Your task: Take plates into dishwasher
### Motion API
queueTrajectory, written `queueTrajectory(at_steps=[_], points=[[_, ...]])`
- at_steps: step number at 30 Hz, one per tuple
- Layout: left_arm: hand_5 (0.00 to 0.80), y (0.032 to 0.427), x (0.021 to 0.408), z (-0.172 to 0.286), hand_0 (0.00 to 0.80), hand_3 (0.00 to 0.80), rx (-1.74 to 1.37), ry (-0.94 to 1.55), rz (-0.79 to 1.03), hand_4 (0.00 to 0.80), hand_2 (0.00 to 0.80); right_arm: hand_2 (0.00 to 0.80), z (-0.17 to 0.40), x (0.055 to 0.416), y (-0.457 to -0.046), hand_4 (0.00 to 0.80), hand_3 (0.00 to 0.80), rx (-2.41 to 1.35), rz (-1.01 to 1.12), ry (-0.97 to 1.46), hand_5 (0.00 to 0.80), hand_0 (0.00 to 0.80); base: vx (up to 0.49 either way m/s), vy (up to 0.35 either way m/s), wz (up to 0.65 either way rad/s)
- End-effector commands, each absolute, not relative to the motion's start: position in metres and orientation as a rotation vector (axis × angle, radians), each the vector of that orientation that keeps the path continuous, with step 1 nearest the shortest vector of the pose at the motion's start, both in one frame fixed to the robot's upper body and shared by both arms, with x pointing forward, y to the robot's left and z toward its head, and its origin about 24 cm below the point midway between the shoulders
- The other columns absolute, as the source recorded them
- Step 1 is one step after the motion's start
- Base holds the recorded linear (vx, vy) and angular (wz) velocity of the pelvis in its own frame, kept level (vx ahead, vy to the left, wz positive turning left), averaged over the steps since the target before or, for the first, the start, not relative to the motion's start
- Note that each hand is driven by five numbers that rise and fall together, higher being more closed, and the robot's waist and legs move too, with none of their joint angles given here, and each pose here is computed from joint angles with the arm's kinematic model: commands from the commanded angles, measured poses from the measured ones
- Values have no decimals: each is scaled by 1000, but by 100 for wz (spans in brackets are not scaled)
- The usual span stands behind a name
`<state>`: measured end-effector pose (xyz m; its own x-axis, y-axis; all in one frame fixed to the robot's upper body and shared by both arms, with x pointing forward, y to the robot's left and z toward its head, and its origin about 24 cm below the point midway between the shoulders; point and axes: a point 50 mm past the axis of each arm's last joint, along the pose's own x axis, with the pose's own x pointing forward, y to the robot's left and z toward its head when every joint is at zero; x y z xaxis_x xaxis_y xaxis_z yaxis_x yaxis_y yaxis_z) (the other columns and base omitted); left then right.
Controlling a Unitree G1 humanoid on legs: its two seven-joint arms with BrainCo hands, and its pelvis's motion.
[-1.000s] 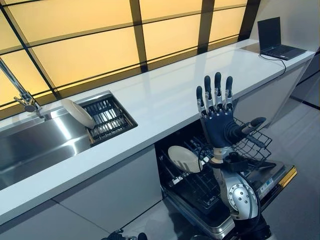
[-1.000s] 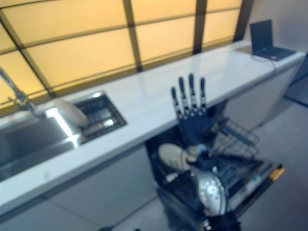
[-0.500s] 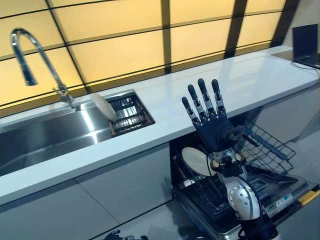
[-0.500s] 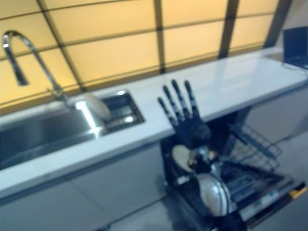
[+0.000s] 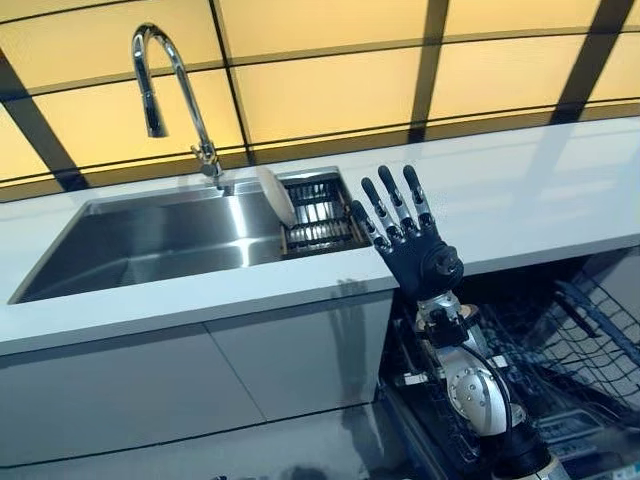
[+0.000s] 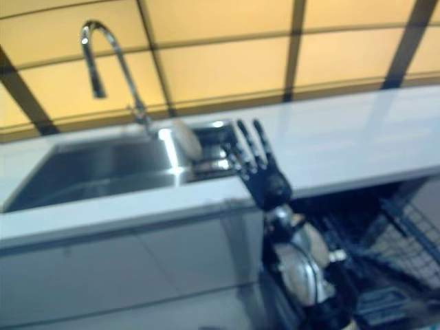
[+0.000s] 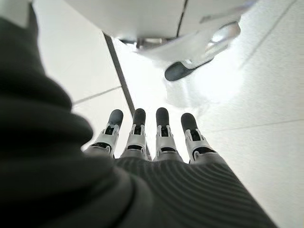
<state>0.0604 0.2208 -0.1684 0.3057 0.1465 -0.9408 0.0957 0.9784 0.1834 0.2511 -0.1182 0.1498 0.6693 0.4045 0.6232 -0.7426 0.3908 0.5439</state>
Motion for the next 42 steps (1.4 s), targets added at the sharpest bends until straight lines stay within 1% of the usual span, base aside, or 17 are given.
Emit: queueTrajectory(at_steps=[1, 6, 9, 11, 14, 22, 28, 32, 37, 42], points=[[0, 226, 64, -166, 0, 0, 248, 1232, 26, 0, 0, 0, 181, 251, -124, 0, 0, 876, 748, -603, 0, 0, 226, 615, 6], [0, 226, 81, -163, 0, 0, 322, 1189, -33, 0, 0, 0, 180, 244, -140, 0, 0, 776, 645, -648, 0, 0, 176, 616, 7], [0, 227, 99, -158, 0, 0, 379, 1148, -69, 0, 0, 0, 181, 244, -155, 0, 0, 646, 550, -690, 0, 0, 97, 366, 8], [0, 230, 105, -156, 0, 0, 394, 1146, -60, 0, 0, 0, 185, 246, -161, 0, 0, 599, 502, -704, 0, 0, 70, 151, 2], [0, 234, 115, -154, 0, 0, 441, 1155, -73, 0, 0, 0, 197, 248, -171, 0, 0, 503, 402, -740, 0, 0, 44, 13, 22], [0, 231, 113, -156, 0, 0, 460, 1162, -101, 0, 0, 0, 206, 260, -182, 0, 0, 440, 277, -728, 0, 0, 89, -66, 14], [0, 232, 115, -155, 0, 0, 425, 1155, -99, 0, 0, 0, 194, 260, -182, 0, 0, 361, 246, -694, 0, 0, 216, -165, 33], [0, 221, 114, -157, 0, 0, 415, 1134, -157, 0, 0, 0, 191, 263, -178, 0, 0, 293, 251, -668, 0, 0, 230, -96, 0], [0, 211, 113, -158, 0, 0, 418, 1129, -188, 0, 0, 0, 189, 263, -177, 0, 0, 275, 241, -641, 0, 0, 123, 2, 1], [0, 214, 109, -159, 0, 0, 421, 1146, -197, 0, 0, 0, 188, 262, -179, 0, 0, 242, 201, -642, 0, 0, 16, 46, 0]])
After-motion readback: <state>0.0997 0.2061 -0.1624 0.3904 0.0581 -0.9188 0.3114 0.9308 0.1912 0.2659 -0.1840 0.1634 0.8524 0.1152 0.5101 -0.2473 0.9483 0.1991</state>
